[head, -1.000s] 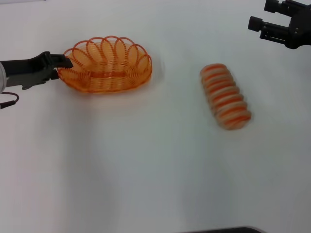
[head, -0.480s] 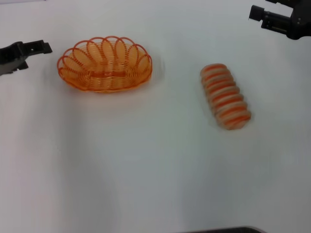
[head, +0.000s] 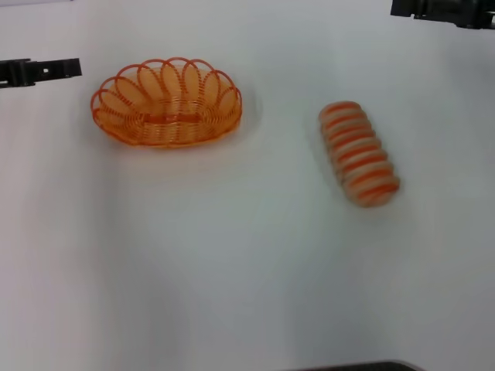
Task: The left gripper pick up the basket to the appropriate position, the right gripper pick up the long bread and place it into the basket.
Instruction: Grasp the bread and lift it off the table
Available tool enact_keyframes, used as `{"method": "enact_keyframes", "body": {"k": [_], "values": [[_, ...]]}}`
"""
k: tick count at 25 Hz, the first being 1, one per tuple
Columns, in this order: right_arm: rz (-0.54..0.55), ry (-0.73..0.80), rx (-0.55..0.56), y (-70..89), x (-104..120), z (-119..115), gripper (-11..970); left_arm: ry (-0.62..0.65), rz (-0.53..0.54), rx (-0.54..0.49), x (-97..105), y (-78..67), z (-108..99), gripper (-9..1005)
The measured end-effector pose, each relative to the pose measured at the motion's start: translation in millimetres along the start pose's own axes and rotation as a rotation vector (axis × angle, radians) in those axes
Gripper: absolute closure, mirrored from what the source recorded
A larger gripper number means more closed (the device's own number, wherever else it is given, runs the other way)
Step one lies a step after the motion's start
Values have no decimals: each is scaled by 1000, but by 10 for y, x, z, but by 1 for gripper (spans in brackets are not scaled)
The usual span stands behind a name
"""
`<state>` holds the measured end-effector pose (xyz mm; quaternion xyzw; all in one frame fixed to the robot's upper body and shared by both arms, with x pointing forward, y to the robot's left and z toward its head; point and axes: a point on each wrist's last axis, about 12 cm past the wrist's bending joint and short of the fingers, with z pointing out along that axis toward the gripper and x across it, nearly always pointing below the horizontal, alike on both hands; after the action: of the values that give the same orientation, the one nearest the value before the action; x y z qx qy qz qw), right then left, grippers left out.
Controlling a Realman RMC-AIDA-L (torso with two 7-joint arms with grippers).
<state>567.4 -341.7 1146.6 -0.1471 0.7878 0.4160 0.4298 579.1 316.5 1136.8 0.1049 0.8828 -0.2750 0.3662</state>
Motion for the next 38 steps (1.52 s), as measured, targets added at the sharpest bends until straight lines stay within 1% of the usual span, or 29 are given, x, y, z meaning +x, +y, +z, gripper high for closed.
{"method": "enact_keyframes", "body": {"k": [1,2,4,7,8,10,13,16,19,21,23,24,25,27,28,29,30,33,34,38], "values": [[43,42,10,-10,-65,11,63,-3,45,28,-1,-20,-25,88],[86,79,26,-23,-126,14,63,-11,112,72,0,-41,-75,89],[155,146,70,-54,-243,21,61,-36,169,115,-7,-44,-148,92],[236,250,149,-77,-433,64,59,-116,253,183,-4,-34,-277,94],[259,299,181,-67,-505,111,58,-130,269,191,-2,-32,-294,95],[275,379,229,-37,-597,190,57,-148,297,171,5,3,-318,96],[256,537,289,64,-666,382,55,-167,329,131,29,48,-314,96],[234,679,354,169,-662,588,53,-179,366,129,47,49,-308,96],[242,762,440,236,-667,721,50,-200,397,139,37,30,-307,96],[248,784,471,279,-682,790,49,-209,409,146,40,15,-295,96],[252,799,475,323,-681,856,30,-216,417,148,48,1,-278,96],[257,816,480,355,-659,929,20,-220,420,147,49,-1,-273,96],[257,816,480,355,-659,929,11,-224,422,149,51,-3,-270,96],[260,822,487,383,-627,1050,1,-234,422,154,55,-5,-262,96],[260,822,487,383,-627,1050,1,-237,420,156,54,-5,-261,96],[259,829,490,400,-616,1129,1,-246,419,159,40,-8,-262,96],[259,829,490,400,-616,1129,1,-246,419,159,40,-8,-262,96],[251,840,521,407,-593,1217,2,-259,420,165,26,-17,-271,96],[243,858,543,409,-553,1272,2,-263,420,167,22,-21,-277,96],[237,877,562,422,-507,1345,2,-266,426,171,12,-29,-279,96]]}}
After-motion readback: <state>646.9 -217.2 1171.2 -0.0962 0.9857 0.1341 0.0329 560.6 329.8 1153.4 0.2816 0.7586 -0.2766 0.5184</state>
